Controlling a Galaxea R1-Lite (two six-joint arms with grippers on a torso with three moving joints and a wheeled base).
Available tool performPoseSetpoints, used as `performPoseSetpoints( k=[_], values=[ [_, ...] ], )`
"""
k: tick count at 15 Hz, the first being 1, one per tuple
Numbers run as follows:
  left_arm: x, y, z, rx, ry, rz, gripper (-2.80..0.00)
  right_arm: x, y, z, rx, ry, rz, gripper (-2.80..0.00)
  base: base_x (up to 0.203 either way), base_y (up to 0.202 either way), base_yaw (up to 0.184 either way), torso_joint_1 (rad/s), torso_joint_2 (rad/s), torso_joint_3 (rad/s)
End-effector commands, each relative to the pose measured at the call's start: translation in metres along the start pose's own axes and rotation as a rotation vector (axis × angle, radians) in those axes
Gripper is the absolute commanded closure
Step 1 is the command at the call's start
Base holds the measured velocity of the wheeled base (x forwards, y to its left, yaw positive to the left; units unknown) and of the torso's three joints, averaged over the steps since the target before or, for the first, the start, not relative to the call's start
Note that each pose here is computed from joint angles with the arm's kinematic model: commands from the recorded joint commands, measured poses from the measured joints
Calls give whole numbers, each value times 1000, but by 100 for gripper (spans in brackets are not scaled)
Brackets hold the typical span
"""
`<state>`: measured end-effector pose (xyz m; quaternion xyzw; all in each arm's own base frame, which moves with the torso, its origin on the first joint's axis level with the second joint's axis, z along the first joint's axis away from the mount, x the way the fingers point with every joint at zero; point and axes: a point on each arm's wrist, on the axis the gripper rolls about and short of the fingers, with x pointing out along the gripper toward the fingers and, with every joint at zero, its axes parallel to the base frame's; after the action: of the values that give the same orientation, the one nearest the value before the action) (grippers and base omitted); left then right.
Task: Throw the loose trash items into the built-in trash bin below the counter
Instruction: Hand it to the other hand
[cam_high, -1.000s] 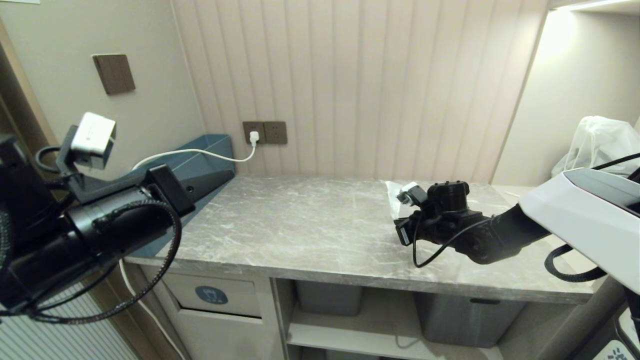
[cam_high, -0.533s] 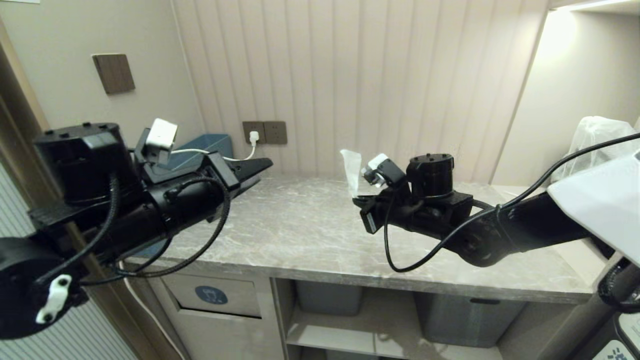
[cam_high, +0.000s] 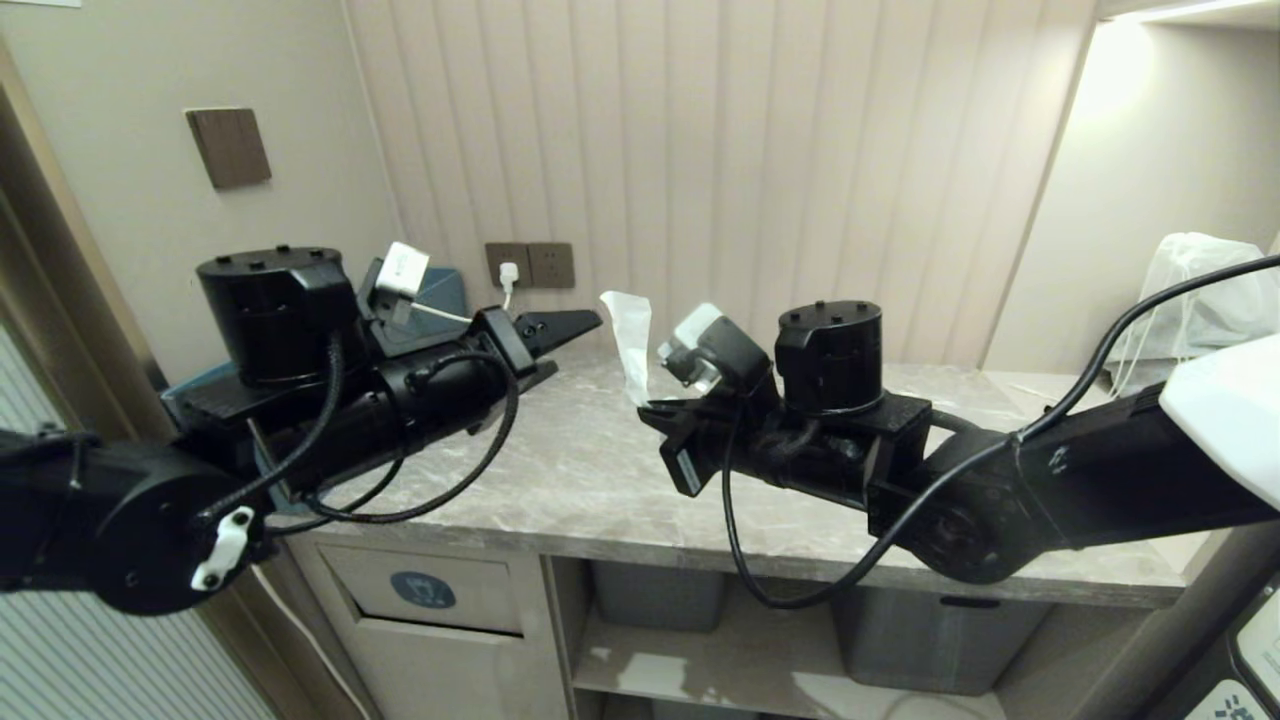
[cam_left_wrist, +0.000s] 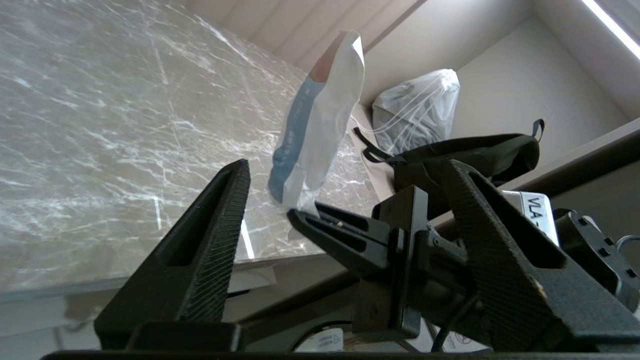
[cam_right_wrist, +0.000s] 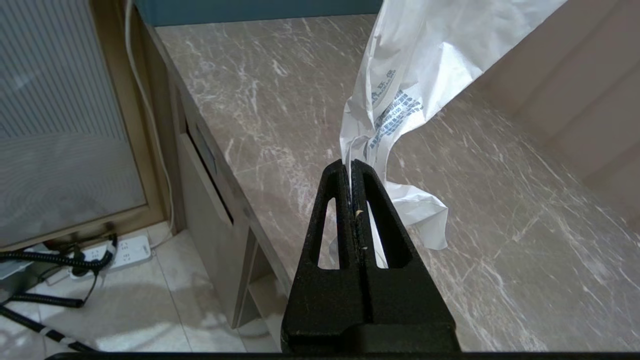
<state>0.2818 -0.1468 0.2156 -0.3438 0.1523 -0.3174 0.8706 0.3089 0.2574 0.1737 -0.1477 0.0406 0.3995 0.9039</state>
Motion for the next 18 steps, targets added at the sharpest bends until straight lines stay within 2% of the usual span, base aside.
performPoseSetpoints(
  k=[1,5,6,12,13,16,18],
  values=[
    [11,5,-3,-6,10,7,-280,0,13,7,-10,-20,29,0,0,0,0,0,0,0],
    [30,19,-9,16,0,65,-280,-7,30,18,-19,-46,69,0,0,0,0,0,0,0],
    [32,21,-10,16,0,71,0,-7,32,18,-20,-46,75,0,0,0,0,0,0,0],
    [35,23,-6,21,-13,70,0,-11,31,22,-22,-52,48,0,0,0,0,0,0,0],
    [35,22,-4,23,-20,69,0,-13,31,22,-19,-50,47,-280,0,0,0,0,0,0],
    [35,25,7,27,-84,105,0,-24,31,23,-11,-40,33,-280,0,0,0,0,0,0],
    [31,31,20,35,-125,125,0,-36,23,28,6,-44,-24,-280,0,0,0,0,0,0]
  ],
)
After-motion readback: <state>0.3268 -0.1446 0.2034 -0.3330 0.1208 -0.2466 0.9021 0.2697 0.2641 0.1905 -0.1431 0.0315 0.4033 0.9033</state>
